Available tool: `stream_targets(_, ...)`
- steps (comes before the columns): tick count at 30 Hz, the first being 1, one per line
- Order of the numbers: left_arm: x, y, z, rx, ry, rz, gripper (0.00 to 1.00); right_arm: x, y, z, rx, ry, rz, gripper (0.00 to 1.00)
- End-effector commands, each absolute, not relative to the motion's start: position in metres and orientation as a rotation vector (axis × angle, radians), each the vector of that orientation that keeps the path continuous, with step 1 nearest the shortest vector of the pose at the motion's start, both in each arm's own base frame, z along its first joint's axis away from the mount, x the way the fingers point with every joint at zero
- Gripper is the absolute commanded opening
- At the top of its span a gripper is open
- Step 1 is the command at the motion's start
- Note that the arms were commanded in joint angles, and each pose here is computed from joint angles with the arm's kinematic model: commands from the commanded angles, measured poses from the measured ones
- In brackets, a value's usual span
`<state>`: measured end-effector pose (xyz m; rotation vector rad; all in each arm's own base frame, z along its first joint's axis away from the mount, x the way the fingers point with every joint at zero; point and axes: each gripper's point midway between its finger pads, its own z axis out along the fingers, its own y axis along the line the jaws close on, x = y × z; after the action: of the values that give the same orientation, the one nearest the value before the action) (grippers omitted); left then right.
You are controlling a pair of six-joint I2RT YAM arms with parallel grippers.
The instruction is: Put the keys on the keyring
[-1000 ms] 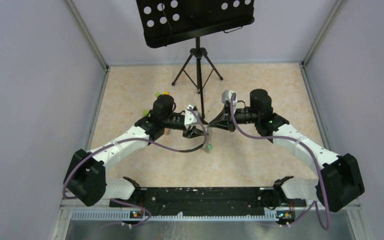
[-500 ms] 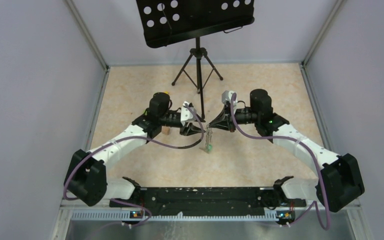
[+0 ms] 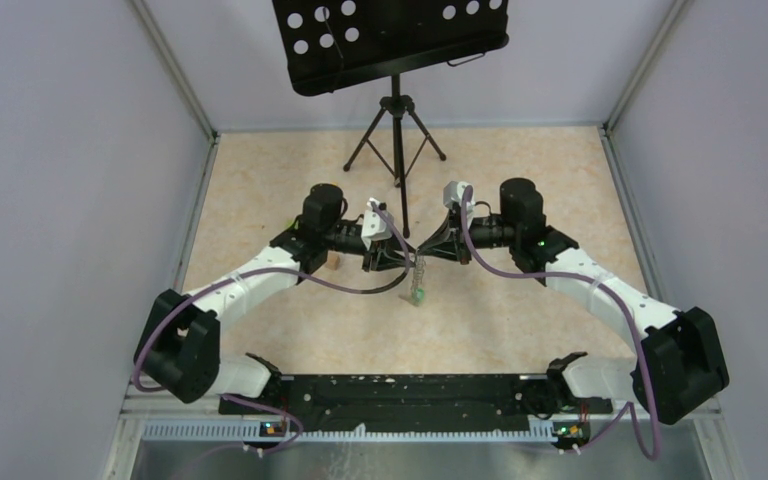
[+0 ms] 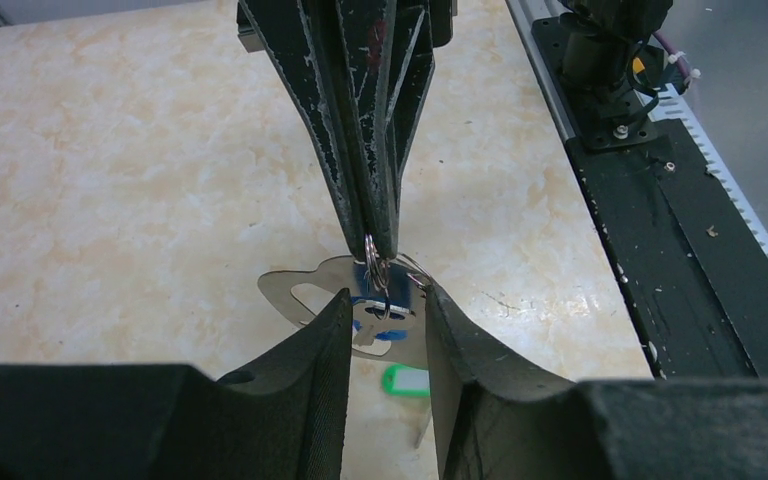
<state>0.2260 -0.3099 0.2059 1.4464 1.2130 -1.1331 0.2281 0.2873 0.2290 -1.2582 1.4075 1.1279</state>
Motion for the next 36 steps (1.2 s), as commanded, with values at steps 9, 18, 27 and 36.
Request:
stream_targets(9,0.2318,-0.3171,0.2313,1.421,1.134,-1.141,0.30,0.2283,0.2876,0.2470,-1.284,1.307,1.104,0.00)
stream_targets(18,0.2328,-0.3186,0.2284,1.416,1.143,-1.159,0.23,0.2298,0.2879,0.2450,-1.282,1.314,1.103,0.00)
stream_targets(27,0.2321,-0.3195,0.2294,1.415,1.141,-1.173,0.18,0.2308,0.2883,0.2416,-1.285,1.323,1.105,0.00)
stream_targets(36,0.2316,-0.3200,0.2333,1.414,1.131,-1.179,0.15,0.2323,0.2882,0.2402,-1.284,1.330,1.099,0.00)
